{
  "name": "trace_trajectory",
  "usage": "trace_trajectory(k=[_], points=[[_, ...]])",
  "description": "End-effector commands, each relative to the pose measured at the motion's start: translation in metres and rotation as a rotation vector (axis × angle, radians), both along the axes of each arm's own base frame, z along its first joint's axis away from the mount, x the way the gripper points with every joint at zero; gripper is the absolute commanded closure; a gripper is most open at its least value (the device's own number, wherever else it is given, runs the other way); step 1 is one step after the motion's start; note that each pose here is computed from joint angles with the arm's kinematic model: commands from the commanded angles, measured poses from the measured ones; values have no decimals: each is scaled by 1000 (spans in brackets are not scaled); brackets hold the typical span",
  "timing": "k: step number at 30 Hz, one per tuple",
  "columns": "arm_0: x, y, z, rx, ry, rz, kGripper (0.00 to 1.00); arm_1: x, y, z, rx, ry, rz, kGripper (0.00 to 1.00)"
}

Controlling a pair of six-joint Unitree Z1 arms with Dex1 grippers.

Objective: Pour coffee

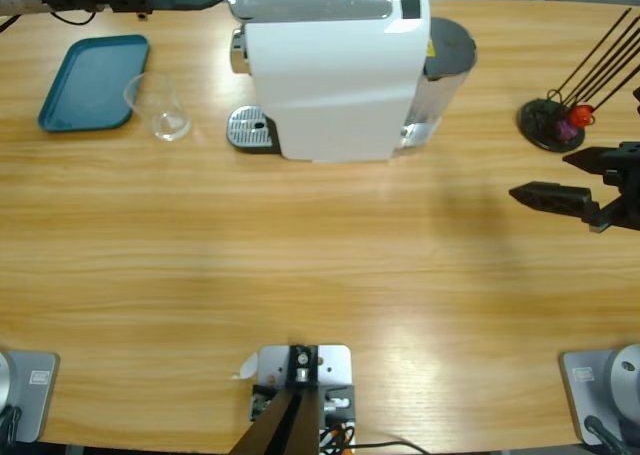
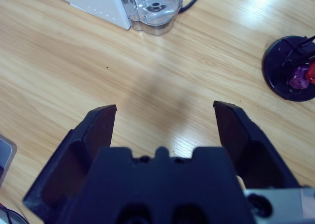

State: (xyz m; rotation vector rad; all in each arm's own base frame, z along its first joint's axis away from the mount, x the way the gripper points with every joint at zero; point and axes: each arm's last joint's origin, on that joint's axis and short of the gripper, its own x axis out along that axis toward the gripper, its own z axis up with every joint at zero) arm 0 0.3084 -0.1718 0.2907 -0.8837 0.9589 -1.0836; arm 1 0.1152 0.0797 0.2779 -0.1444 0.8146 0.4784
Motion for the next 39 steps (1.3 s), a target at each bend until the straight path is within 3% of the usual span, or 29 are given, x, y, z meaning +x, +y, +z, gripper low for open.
trace_trajectory(k=[1,9,12,16,17,18,26,36,39], points=[[1,-4,-36,35,107,-22,372,2,2,-1,-21,10,-3,142],[0,-12,-31,25,93,-40,381,3,2,-1,-23,10,-3,142],[2,-17,-28,21,86,-47,429,3,2,-1,-24,11,-4,142],[4,-18,-23,14,69,-49,811,3,3,-1,-26,12,-3,142],[4,-18,-22,12,67,-49,954,3,3,-1,-26,12,-3,142],[4,-18,-20,11,64,-48,1000,3,3,-1,-26,12,-3,142],[-3,-10,2,-11,8,-37,1000,3,3,-1,-25,12,-3,147],[-14,-7,55,-50,-86,-32,1000,2,2,0,-21,8,-2,147],[-23,-4,82,-50,-136,7,1000,1,2,-1,-19,7,-1,146]])
